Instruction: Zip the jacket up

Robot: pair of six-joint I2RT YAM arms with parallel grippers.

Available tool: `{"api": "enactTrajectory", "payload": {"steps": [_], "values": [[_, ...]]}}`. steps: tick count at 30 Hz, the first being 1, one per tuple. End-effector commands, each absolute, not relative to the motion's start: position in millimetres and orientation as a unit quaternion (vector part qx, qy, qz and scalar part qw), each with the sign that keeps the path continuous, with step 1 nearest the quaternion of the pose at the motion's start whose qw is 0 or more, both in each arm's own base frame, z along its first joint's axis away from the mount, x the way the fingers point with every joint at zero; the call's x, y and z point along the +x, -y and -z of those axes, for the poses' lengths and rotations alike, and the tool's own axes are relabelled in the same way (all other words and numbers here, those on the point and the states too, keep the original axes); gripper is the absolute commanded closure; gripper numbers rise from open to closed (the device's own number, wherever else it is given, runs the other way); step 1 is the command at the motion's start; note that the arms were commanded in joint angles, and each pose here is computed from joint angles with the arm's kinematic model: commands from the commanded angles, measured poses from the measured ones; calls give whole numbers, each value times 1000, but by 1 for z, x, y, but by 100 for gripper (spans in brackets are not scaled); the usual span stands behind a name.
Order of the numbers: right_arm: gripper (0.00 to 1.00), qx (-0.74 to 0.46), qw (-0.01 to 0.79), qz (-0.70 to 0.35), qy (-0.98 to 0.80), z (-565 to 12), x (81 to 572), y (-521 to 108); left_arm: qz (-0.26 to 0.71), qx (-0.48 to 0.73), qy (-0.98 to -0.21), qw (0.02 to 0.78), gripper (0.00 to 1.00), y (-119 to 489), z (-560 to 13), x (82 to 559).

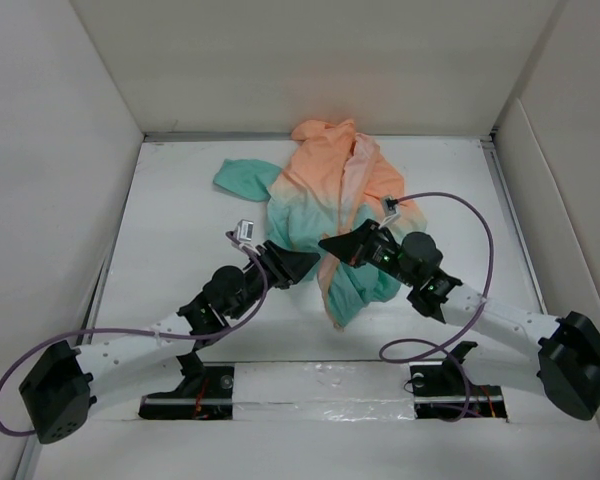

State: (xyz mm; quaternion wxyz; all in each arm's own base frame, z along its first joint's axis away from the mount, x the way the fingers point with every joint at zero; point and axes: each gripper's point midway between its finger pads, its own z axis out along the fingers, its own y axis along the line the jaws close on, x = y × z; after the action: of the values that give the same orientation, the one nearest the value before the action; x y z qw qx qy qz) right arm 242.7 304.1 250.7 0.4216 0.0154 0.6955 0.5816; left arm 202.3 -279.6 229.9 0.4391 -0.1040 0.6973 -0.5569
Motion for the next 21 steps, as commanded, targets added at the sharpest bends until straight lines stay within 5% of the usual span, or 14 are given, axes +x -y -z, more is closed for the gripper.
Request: {"api": "enactTrajectory", "payload": {"steps": [1,21], "values": [[100,11,433,-623,-652,-277,238,-304,586,-94,-659,462,60,283,-258,203],[100,4,429,-650,-627,-273,234,-300,594,-99,-644,472,66,289,-264,211]]}}
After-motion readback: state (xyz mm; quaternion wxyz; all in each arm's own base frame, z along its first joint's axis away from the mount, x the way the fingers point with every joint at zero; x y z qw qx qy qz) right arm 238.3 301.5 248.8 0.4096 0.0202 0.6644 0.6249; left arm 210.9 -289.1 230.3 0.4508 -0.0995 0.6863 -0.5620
